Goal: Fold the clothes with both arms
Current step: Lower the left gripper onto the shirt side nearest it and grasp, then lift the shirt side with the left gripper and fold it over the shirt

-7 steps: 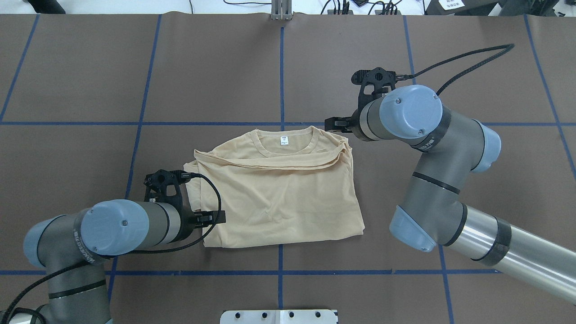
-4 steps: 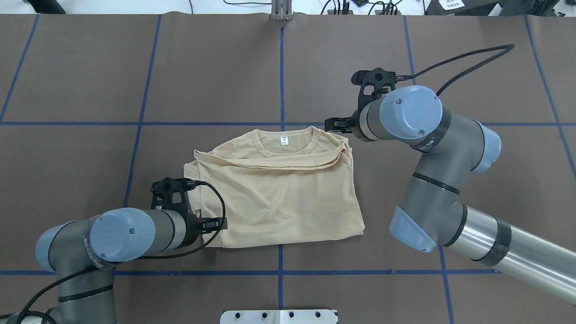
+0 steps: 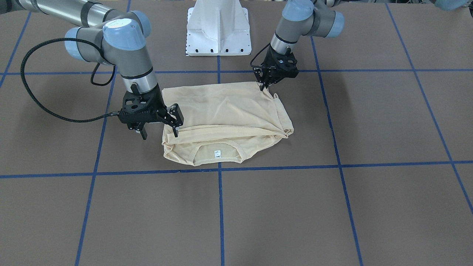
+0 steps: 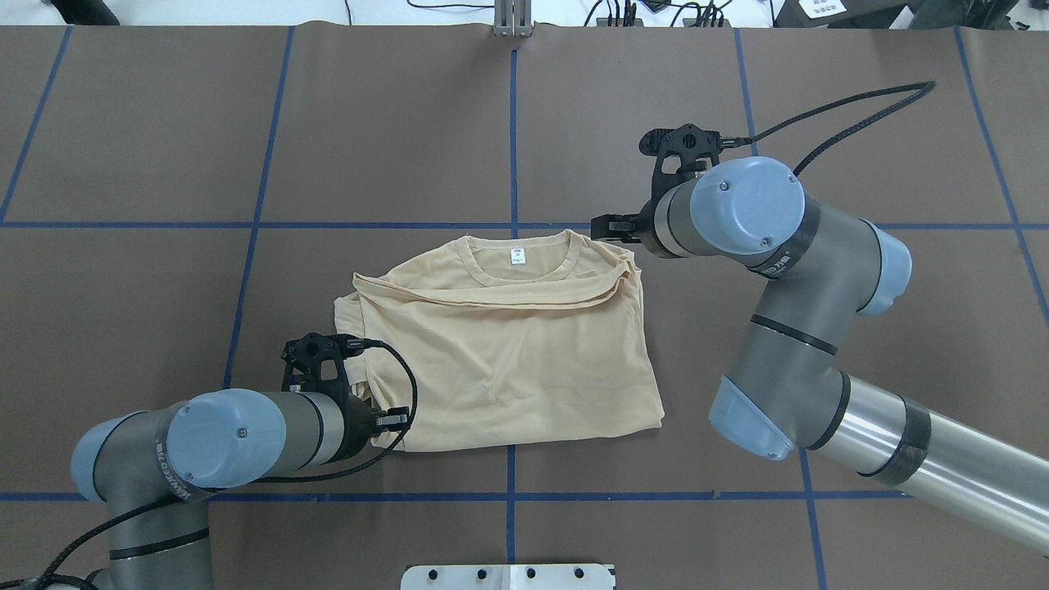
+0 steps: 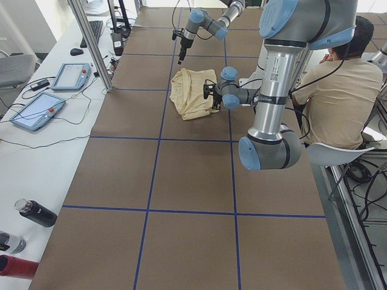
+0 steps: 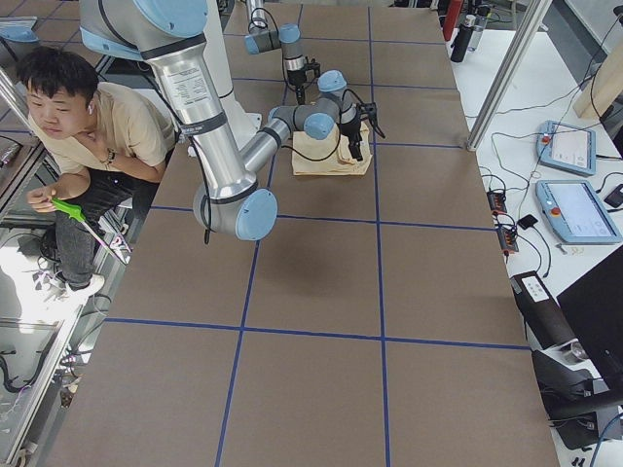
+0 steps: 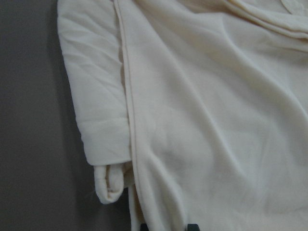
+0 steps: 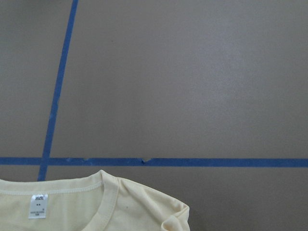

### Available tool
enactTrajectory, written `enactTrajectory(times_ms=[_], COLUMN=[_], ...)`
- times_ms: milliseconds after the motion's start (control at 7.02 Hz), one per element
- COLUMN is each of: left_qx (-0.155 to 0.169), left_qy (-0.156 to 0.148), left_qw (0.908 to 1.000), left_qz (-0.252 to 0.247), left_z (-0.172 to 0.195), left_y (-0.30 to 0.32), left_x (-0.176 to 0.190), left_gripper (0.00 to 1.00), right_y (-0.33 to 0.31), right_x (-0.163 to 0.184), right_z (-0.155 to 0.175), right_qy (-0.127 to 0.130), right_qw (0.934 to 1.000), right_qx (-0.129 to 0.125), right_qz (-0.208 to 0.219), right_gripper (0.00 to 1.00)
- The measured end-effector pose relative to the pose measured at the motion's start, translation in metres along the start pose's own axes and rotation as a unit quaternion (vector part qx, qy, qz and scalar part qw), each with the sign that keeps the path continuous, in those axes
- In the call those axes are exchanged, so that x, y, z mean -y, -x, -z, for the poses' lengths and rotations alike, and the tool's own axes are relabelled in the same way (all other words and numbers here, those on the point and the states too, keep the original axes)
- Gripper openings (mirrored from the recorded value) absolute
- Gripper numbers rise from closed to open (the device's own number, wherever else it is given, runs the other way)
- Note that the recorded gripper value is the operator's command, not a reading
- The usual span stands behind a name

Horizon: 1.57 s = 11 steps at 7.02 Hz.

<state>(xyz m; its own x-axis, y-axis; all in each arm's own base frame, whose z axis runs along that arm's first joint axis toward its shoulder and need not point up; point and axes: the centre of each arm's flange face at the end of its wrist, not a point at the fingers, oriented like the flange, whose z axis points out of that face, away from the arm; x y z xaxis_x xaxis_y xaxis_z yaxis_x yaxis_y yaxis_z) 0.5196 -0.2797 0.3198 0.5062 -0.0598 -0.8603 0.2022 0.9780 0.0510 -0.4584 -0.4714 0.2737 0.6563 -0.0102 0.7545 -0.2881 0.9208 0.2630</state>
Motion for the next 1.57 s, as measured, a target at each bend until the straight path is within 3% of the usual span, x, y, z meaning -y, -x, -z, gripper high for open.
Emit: enactTrajectory(times_ms=[285, 570, 855, 1140, 1283, 1568], left_qx=[0.007, 0.023, 0.057, 0.096, 0.102, 0.064], left_qy=[-0.003, -0.028, -0.075, -0.122, -0.143, -0.186], left_qw=[1.0, 0.9993, 0.9953, 0.9864, 0.983, 0.9787], left_qz=[-0.002, -0.005, -0.024, -0.054, -0.055, -0.058], left_z=[0.001, 0.003, 0.005, -0.005, -0.016, -0.048], left_y=[0.006, 0.023, 0.056, 0.073, 0.062, 0.023], left_x=[0.005, 0.037, 0.107, 0.201, 0.249, 0.33], left_gripper=[0.0, 0.0, 0.0, 0.0, 0.0, 0.0], right_y=[0.001, 0.0, 0.0, 0.001, 0.001, 0.003], right_x=[0.0, 0.0, -0.001, -0.002, -0.003, -0.003], right_z=[0.0, 0.0, -0.001, -0.002, -0.002, -0.002], right_qy=[-0.001, -0.001, 0.0, 0.001, 0.001, 0.001], right_qw=[1.0, 1.0, 1.0, 1.0, 1.0, 1.0], right_qx=[0.001, 0.0, -0.001, -0.001, -0.001, 0.0], right_qz=[-0.001, -0.001, 0.0, 0.0, -0.001, 0.0], right_gripper=[1.0, 1.0, 1.0, 1.0, 1.0, 1.0])
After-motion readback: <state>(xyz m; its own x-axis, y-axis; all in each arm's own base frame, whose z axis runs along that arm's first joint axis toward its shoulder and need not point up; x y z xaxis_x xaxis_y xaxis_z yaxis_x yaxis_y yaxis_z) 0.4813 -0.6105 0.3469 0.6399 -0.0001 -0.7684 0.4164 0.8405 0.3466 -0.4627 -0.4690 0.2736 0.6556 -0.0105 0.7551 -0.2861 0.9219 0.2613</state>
